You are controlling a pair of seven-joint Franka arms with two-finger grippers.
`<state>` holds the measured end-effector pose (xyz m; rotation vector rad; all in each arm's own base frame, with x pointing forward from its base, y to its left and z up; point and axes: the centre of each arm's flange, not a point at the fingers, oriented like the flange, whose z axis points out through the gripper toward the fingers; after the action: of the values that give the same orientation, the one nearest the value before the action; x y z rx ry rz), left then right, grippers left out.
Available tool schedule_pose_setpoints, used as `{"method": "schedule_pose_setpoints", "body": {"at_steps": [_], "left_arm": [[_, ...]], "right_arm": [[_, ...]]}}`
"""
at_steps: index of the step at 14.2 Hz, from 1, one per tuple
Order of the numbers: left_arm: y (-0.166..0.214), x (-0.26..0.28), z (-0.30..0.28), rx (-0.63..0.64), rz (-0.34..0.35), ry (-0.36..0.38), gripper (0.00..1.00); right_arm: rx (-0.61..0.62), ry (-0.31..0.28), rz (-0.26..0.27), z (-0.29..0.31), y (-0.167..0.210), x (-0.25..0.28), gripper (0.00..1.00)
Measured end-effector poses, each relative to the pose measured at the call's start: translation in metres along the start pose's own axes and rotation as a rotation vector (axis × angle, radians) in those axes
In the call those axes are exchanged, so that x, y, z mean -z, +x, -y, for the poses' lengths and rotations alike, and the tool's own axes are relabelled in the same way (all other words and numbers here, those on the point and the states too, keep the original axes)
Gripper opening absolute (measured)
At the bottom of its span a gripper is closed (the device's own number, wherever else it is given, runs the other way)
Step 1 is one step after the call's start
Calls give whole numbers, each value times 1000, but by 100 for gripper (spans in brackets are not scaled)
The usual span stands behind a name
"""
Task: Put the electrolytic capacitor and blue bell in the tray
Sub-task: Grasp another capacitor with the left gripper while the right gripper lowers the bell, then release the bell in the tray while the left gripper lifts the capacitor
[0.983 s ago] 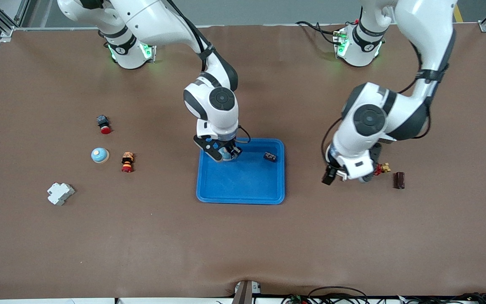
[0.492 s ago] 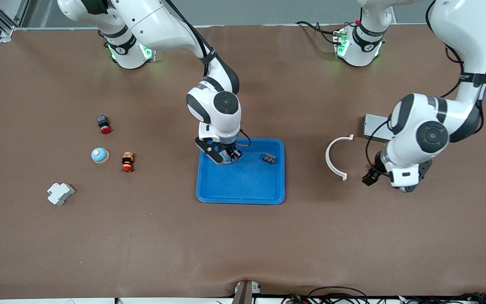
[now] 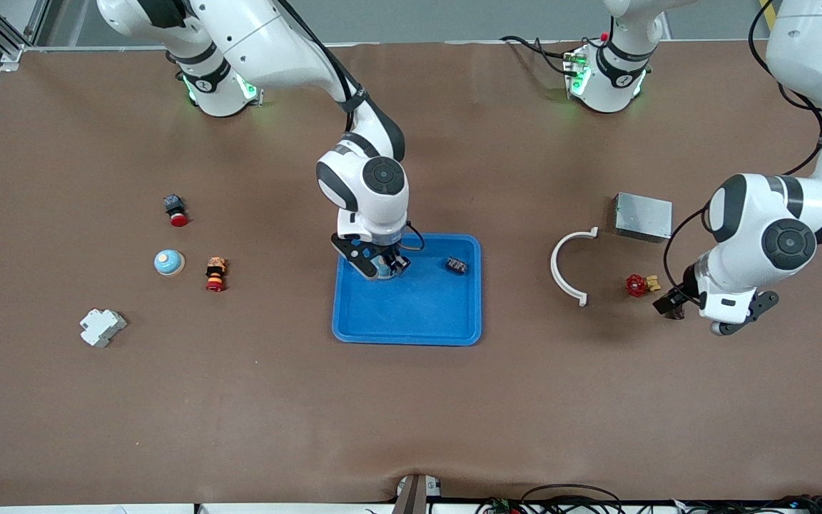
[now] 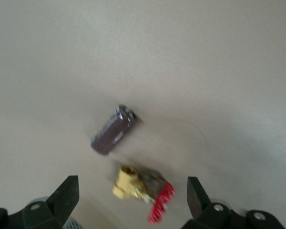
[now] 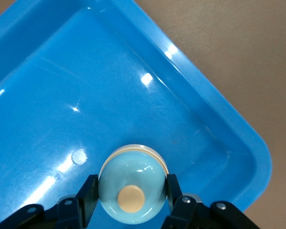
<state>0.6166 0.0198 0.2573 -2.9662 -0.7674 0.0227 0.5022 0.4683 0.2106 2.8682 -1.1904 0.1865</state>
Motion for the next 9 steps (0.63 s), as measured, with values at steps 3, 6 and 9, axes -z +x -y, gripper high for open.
{"method": "schedule_pose_setpoints", "body": {"at_steps": [3,6,9], "left_arm": [[8,-31,13,-95,-13,-5,89],[17,-59,33,-195,-37,30,75],[20,-73,43,-231,-33,30,66]], "right_arm": [[-4,7,-2,1,2,1,63],[-4,8,-1,1,2,0,63],[-13,21,0,2,1,-2,63]]}}
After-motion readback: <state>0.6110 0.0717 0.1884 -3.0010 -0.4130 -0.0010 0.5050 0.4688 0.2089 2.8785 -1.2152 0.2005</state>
